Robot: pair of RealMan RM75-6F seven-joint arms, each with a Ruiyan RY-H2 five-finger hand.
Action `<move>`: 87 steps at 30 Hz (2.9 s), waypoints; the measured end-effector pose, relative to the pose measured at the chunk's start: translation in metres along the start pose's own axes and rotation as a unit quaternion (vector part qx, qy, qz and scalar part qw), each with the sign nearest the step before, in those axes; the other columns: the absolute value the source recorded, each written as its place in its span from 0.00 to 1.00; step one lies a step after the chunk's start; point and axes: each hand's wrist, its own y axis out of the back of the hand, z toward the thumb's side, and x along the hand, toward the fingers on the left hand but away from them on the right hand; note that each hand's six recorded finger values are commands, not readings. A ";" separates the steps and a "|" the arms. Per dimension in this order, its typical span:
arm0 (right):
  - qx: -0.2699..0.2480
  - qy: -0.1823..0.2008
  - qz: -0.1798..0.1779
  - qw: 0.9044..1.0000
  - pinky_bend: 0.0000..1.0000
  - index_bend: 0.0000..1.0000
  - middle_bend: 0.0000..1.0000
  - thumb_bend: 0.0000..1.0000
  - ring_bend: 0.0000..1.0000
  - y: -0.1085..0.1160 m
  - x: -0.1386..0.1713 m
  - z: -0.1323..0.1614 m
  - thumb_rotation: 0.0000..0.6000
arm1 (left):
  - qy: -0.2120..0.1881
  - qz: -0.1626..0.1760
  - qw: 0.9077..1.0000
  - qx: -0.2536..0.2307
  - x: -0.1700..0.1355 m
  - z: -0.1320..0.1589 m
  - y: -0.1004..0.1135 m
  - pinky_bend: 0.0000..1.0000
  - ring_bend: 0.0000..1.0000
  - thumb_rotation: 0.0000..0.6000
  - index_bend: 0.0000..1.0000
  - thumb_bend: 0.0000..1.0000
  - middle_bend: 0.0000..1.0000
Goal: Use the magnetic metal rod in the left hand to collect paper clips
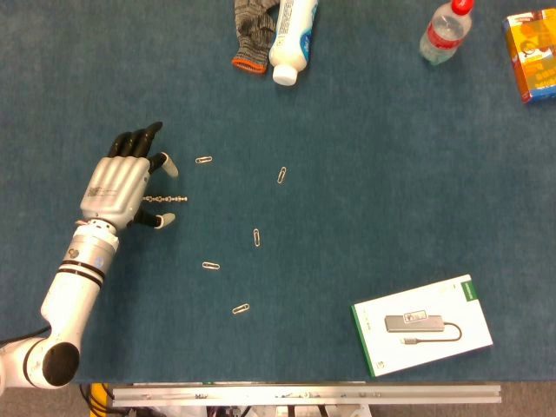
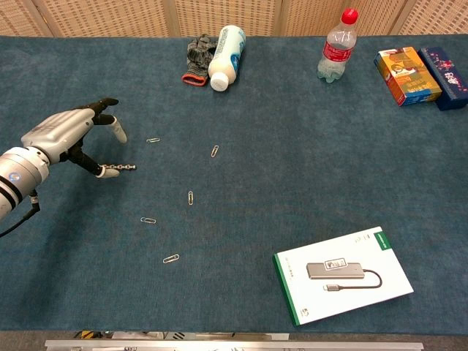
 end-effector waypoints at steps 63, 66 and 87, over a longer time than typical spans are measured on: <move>-0.014 0.017 0.013 1.000 0.44 0.38 0.39 0.12 0.29 0.001 -0.011 0.009 1.00 | 0.027 -0.031 0.998 0.045 0.009 -0.003 -0.022 0.01 0.00 1.00 0.47 0.25 0.00; -0.012 0.022 0.014 1.000 0.44 0.38 0.39 0.12 0.29 0.001 -0.013 0.012 1.00 | 0.027 -0.031 0.998 0.048 0.010 -0.005 -0.022 0.01 0.00 1.00 0.48 0.25 0.00; -0.007 0.022 0.014 1.000 0.44 0.38 0.39 0.12 0.29 0.002 -0.015 0.011 1.00 | 0.017 -0.033 0.997 0.062 0.016 0.003 -0.021 0.01 0.00 1.00 0.48 0.25 0.00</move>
